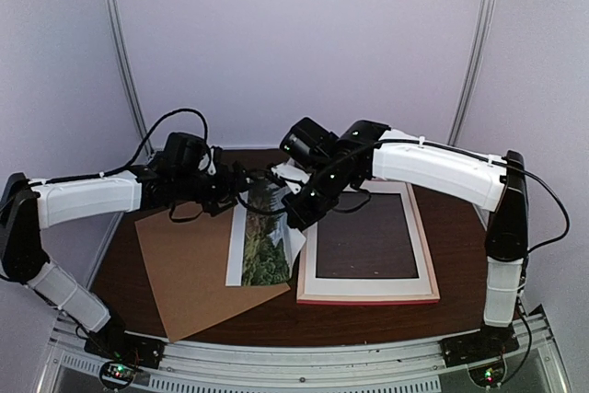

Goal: Put the photo into the frame
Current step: Pass from the right arm to the left

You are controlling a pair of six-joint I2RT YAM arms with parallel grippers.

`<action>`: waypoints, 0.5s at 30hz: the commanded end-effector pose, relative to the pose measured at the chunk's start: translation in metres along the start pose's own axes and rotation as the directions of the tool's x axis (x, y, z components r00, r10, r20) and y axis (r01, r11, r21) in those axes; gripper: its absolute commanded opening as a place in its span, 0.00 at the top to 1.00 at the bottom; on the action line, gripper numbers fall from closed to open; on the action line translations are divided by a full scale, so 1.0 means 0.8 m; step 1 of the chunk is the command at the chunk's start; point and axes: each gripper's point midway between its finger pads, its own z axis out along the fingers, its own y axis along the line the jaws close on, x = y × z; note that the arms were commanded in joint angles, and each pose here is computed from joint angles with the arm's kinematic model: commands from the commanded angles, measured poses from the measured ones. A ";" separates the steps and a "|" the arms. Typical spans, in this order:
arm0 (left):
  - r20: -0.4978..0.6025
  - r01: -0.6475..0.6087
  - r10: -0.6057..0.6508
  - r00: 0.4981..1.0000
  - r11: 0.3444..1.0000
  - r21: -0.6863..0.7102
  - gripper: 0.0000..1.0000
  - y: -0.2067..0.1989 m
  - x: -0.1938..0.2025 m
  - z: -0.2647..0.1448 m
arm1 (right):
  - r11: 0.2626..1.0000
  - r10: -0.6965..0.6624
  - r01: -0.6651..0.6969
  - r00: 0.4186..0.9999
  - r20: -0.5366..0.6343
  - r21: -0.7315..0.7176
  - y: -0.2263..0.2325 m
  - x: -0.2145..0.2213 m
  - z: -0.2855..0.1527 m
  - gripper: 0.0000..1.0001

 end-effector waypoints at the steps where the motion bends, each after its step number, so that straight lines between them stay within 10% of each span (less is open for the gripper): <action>1: -0.008 -0.013 0.014 1.000 0.991 0.134 0.07 -0.042 -0.007 0.014 | 1.000 0.012 -0.010 0.998 0.058 -0.026 0.012 -0.018 0.000 1.00; 15: -0.086 -0.068 0.092 0.992 0.965 0.255 0.08 -0.077 0.012 0.042 | 1.000 0.024 -0.022 0.996 0.083 -0.018 0.003 -0.012 -0.009 1.00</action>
